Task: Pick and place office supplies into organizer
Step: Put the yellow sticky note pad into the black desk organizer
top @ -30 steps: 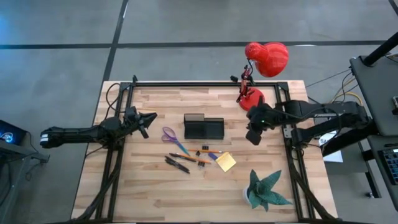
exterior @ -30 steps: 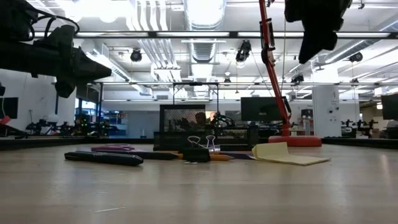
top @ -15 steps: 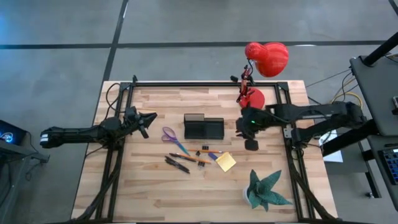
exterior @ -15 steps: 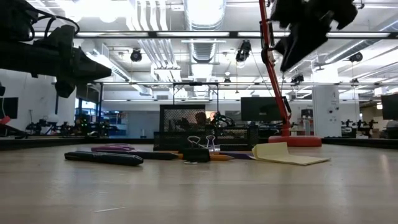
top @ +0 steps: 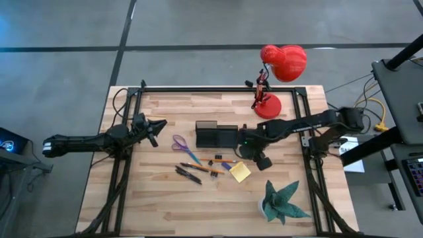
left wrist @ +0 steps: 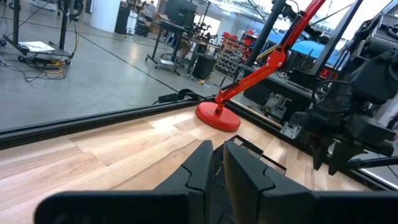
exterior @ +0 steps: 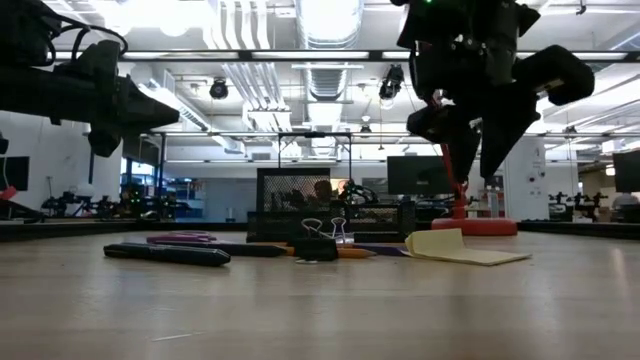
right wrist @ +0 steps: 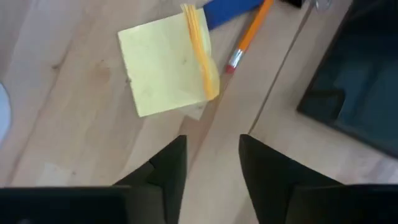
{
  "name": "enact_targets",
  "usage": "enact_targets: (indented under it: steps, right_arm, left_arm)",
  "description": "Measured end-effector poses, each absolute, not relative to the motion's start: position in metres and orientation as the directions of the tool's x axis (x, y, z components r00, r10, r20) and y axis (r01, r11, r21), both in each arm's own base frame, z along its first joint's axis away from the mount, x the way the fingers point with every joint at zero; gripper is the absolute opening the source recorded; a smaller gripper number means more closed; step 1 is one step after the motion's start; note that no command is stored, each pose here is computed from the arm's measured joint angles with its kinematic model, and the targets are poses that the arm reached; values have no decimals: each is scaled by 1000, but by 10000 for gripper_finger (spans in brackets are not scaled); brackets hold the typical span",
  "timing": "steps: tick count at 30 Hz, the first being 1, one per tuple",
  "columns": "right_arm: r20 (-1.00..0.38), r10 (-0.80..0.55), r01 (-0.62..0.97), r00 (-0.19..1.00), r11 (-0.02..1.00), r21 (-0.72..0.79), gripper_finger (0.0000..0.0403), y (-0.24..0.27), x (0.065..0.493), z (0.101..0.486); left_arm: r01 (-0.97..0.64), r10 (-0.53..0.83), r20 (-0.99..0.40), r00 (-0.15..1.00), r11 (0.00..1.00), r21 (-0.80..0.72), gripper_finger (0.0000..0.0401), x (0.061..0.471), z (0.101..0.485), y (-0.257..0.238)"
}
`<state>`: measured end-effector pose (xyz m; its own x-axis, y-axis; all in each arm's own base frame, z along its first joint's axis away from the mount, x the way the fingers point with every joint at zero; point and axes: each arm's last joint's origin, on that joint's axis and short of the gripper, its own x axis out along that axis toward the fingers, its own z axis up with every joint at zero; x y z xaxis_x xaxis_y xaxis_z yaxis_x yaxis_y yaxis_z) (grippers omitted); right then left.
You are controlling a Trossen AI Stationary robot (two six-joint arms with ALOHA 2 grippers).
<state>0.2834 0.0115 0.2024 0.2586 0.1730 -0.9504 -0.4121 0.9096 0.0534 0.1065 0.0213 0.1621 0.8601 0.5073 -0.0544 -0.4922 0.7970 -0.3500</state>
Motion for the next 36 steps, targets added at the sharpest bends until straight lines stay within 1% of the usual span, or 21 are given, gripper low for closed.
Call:
enact_targets:
  steps: [4,8,12,14,17,21,26,31,36]
  right_arm:
    - [-949,171,-418,266,907,47,171,12,286,199]
    - [-947,176,-454,268,890,37,181,17,289,192]
    - [-958,182,-501,221,864,49,185,26,295,176]
    - [-965,182,-507,190,860,63,185,30,298,167]
    - [-963,183,-471,197,879,71,181,32,304,161]
    - [-951,179,-434,252,899,54,175,32,309,161]
    - [-936,184,-429,301,903,40,171,33,315,161]
    - [-946,182,-408,267,911,60,170,33,317,148]
    - [-957,178,-401,229,913,74,162,33,318,137]
  left_arm:
    - [-492,507,-54,860,797,-350,25,106,162,21]
    - [-492,507,-54,860,797,-350,25,106,162,21]
    - [-492,507,-54,860,797,-350,25,106,162,21]
    - [-493,507,-56,860,797,-349,25,107,162,21]
    - [-493,507,-56,860,797,-349,25,107,162,21]
    - [-494,507,-58,860,797,-348,25,107,162,21]
    - [-493,507,-58,860,797,-348,25,107,162,21]
    - [-494,507,-59,860,797,-348,25,107,162,21]
    - [-494,507,-59,860,797,-348,25,107,162,21]
